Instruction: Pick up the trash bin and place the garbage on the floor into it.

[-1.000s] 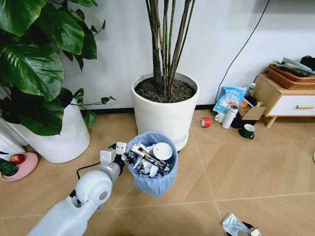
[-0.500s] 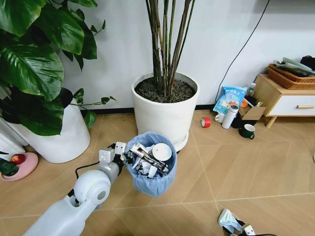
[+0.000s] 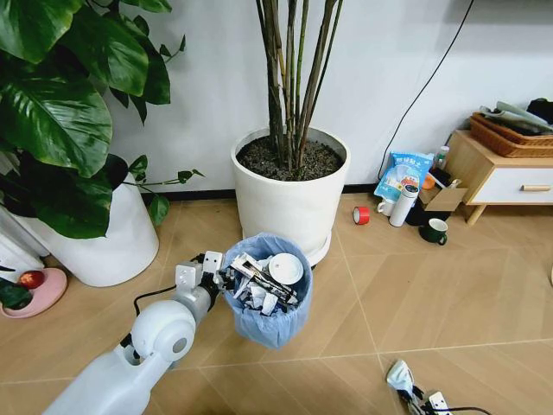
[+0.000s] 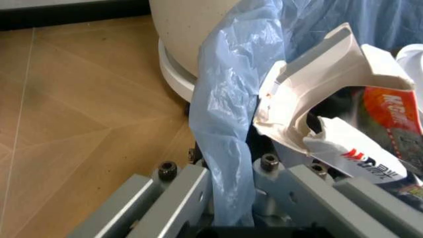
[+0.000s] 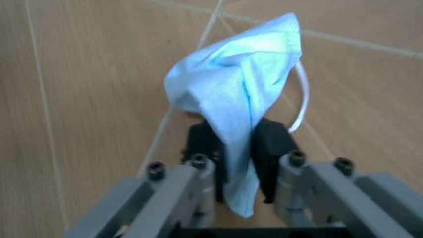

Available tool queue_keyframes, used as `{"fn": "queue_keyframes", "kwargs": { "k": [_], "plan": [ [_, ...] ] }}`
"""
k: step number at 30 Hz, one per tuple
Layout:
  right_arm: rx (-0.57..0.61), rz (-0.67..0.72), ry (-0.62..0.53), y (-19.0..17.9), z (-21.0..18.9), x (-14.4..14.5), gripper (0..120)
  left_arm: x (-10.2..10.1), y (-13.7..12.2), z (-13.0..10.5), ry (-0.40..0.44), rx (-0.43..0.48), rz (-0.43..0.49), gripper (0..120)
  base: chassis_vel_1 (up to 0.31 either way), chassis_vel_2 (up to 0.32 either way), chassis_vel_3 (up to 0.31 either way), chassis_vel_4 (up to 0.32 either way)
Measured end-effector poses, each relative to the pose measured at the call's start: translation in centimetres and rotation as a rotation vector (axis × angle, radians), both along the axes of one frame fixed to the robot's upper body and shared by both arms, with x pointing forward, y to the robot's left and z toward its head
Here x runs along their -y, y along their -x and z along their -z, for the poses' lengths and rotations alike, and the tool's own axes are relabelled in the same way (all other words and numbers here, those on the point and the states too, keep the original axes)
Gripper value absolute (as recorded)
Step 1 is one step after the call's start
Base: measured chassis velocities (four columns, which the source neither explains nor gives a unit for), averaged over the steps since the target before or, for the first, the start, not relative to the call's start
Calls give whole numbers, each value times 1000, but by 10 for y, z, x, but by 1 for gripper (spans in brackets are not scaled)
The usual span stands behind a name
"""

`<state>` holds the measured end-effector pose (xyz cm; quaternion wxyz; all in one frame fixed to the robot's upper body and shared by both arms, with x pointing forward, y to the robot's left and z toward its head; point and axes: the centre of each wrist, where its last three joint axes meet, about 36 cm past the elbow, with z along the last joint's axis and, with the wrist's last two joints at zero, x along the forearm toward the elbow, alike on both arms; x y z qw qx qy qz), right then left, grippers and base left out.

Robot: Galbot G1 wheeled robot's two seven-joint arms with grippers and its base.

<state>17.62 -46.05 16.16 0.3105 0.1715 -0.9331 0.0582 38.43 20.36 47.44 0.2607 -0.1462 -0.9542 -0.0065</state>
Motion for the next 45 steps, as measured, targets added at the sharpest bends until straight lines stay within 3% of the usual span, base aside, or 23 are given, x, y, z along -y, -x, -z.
{"fn": "queue_keyframes", "kwargs": {
  "k": [2,7,12,13,16,20,24,29,34,45],
  "plan": [
    [27,10,-3,-5,-10,0,2,0,0,0,-1,0,0,0,0,0,0,0],
    [110,10,1,-25,-40,1,0,-1,-1,-1,-3,2,0,0,0,0,0,0],
    [305,-25,-11,-79,-129,-1,0,-1,-3,-1,-9,-3,6,0,0,0,0,0],
    [305,-25,-11,-79,-129,-1,0,-1,-3,-1,-9,-3,6,0,0,0,0,0],
    [425,-82,-45,-115,-192,-20,0,-1,-5,-1,-10,-6,7,0,0,0,0,0],
    [488,-129,-78,-139,-234,-39,0,-1,-7,0,-10,-11,8,0,0,0,0,0],
    [533,-215,-184,-172,-301,-97,0,3,-12,2,-6,-23,17,0,0,0,0,0],
    [511,-295,-262,-177,-334,-132,0,9,-21,3,3,-28,29,0,0,0,0,0],
    [476,-353,-326,-183,-345,-153,0,20,-30,7,24,-36,43,0,0,0,0,0],
    [411,-488,-398,-218,-352,-209,0,19,-30,10,19,-46,36,0,0,0,0,0]
  ]
}}
